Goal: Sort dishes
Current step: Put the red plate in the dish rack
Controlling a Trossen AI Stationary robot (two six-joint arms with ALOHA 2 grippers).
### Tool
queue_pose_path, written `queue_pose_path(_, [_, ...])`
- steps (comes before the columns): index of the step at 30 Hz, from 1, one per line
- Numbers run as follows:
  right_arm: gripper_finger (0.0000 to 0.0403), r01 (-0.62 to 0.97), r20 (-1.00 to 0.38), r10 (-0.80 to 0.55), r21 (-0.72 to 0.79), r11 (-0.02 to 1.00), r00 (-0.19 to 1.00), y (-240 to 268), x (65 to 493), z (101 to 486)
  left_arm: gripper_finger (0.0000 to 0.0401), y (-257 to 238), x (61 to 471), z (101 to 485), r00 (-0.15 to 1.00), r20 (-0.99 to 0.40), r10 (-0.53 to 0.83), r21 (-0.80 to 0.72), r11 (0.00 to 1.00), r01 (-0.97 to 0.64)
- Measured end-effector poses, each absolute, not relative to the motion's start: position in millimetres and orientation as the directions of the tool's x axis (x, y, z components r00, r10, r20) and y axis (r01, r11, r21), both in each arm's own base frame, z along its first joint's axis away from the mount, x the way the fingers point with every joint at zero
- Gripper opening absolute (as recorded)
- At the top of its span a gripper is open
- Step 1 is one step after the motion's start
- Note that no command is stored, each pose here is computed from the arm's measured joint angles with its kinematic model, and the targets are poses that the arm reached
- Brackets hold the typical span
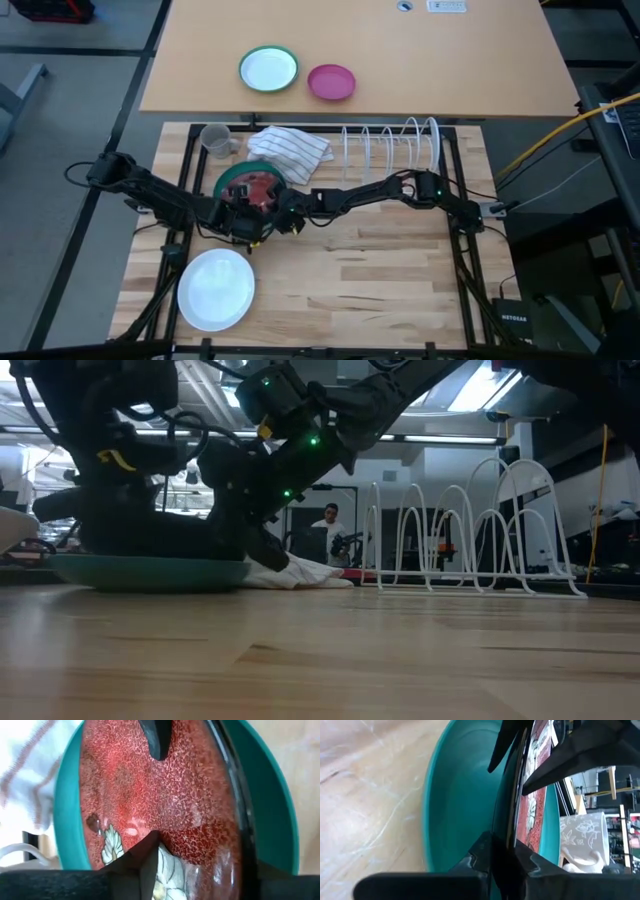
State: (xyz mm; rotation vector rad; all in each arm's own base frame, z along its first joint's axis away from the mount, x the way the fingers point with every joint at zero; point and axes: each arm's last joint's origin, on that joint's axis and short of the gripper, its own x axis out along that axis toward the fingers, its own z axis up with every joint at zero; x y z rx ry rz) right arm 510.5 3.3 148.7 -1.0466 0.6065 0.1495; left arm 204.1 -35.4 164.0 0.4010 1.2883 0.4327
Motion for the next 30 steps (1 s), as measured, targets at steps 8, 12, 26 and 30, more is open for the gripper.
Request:
queue_pose_path(8, [0.0045,-0.386,-0.545,-0.200,-0.766,0.515,0.814,2.4,506.8,159.1,0.0039,-39.1,203.8,166.4,0.257,-0.759,0.598,0.605,0.794,-0.060])
queue_pose_path(12, [0.0067,-0.378,-0.539,-0.212,-0.772,0.512,0.815,3.4,507.0,160.4,0.0037,-42.4,203.5,166.7,0.271,-0.745,0.610,0.617,0.784,-0.067])
queue_pose_path(26, [0.0181,-0.366,-0.546,-0.304,-0.793,0.486,0.781,24.4,501.8,165.5,0.0033,-43.8,204.7,168.1,0.297,-0.713,0.634,0.618,0.770,-0.159])
queue_pose_path(30, [0.0197,-0.352,-0.534,-0.409,-0.826,0.440,0.740,33.4,492.2,183.5,0.0032,-43.2,203.5,173.3,0.315,-0.707,0.633,0.582,0.774,-0.248])
